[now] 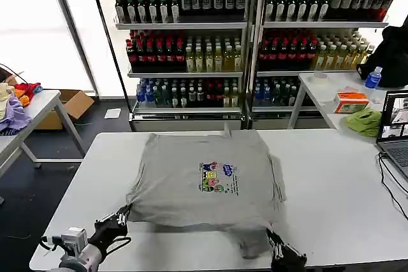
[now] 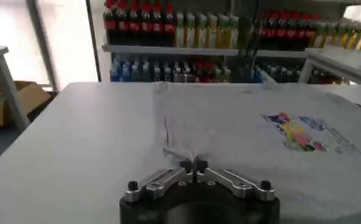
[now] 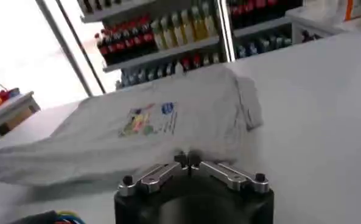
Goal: Fold and organize the clothes.
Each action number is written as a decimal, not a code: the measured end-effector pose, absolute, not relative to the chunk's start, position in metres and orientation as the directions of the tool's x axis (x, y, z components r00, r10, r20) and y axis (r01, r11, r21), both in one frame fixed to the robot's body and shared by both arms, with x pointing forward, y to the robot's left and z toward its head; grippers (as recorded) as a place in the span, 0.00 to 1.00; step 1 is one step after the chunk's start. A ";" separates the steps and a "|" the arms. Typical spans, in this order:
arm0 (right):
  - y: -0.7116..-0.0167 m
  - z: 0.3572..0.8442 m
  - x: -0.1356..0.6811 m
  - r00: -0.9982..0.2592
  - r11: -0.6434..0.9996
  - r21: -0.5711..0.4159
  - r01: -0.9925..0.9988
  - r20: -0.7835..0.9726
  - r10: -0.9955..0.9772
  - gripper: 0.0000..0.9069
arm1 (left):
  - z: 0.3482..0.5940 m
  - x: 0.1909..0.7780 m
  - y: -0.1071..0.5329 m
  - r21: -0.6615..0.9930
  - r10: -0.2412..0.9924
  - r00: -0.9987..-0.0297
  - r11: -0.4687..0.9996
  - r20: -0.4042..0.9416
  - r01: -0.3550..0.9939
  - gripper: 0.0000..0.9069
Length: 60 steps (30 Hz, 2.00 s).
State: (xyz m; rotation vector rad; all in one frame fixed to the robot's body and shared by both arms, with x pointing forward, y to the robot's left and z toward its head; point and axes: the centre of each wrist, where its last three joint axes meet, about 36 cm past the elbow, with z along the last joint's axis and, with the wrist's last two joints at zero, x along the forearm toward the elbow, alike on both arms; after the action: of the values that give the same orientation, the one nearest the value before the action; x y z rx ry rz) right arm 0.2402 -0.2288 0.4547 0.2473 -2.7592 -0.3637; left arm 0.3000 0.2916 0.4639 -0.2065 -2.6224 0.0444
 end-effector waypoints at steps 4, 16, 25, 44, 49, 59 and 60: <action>-0.230 0.454 0.260 -0.942 0.953 0.278 -0.121 0.270 -0.198 0.00 | 0.465 0.317 0.297 -0.077 0.177 -0.858 0.984 0.482 0.160 0.03; -0.232 0.439 0.330 -0.966 0.962 0.251 -0.113 0.199 -0.165 0.00 | 0.453 0.370 0.310 -0.108 0.222 -0.842 0.975 0.492 0.194 0.04; -0.228 0.416 0.385 -0.963 0.973 0.204 -0.109 0.221 -0.154 1.00 | 0.436 0.413 0.313 -0.123 0.215 -0.836 0.977 0.504 0.177 1.00; -0.230 0.405 0.421 -0.949 0.982 0.143 -0.126 0.270 -0.161 1.00 | 0.424 0.455 0.335 -0.104 0.151 -0.853 0.988 0.500 0.114 1.00; -0.237 0.414 0.409 -0.954 0.987 0.121 -0.102 0.271 -0.132 1.00 | 0.432 0.446 0.341 -0.088 0.125 -0.866 0.992 0.485 0.094 1.00; -0.245 0.415 0.378 -0.941 0.996 0.087 -0.005 0.336 -0.034 1.00 | 0.432 0.411 0.325 -0.107 0.142 -0.868 0.989 0.477 0.103 1.00; -0.245 0.414 0.377 -0.939 0.996 0.086 0.000 0.341 -0.029 1.00 | 0.431 0.409 0.323 -0.109 0.145 -0.867 0.988 0.478 0.105 1.00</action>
State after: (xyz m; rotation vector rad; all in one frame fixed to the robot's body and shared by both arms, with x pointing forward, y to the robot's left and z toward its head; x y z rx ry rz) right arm 0.3767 -0.2448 0.4140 0.0206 -2.7895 -0.1196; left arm 0.4087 0.3229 0.4312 -0.1765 -2.6280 0.1083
